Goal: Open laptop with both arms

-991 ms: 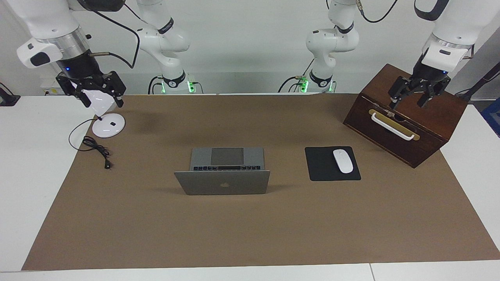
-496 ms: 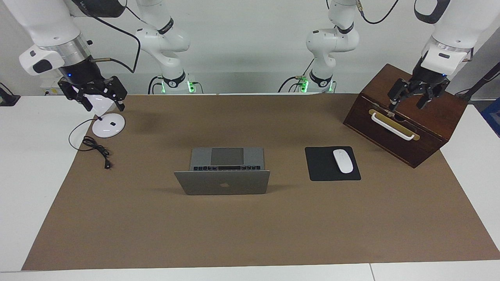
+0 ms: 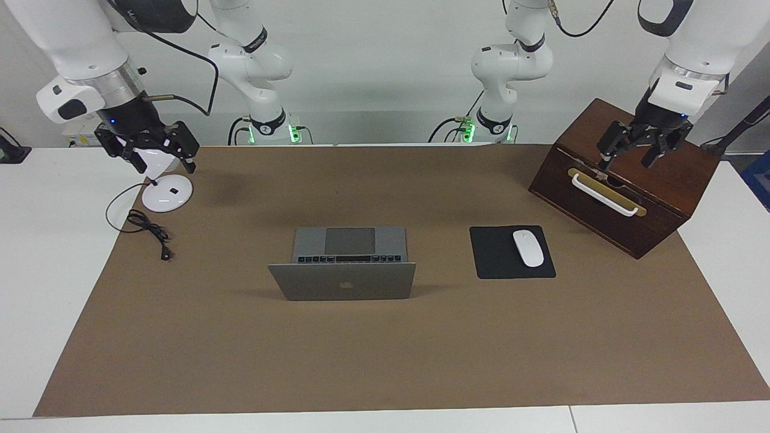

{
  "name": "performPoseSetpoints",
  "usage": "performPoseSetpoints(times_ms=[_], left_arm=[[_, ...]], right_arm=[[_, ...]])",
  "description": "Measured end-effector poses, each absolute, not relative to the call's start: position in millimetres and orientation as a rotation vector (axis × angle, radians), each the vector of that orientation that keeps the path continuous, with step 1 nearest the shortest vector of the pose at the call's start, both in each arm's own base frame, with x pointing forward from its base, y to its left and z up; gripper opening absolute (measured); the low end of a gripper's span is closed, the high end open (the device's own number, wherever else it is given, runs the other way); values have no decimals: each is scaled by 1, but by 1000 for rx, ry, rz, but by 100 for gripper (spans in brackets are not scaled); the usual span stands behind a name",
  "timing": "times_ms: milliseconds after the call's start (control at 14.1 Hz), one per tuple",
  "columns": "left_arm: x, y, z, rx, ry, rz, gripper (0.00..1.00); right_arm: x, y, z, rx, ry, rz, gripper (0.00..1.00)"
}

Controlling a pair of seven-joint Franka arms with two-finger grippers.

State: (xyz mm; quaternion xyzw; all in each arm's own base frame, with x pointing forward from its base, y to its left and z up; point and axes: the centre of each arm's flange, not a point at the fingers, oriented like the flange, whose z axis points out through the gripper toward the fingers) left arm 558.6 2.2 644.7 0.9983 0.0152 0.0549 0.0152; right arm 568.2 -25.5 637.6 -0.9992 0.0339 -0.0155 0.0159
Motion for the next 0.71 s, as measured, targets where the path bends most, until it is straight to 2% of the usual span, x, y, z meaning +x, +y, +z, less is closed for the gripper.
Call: performPoseSetpoints(times_ms=[708], left_arm=[[558,3,644,3119,46,164,100]], right_arm=[[557,-23,631,-3108,99,21,100]])
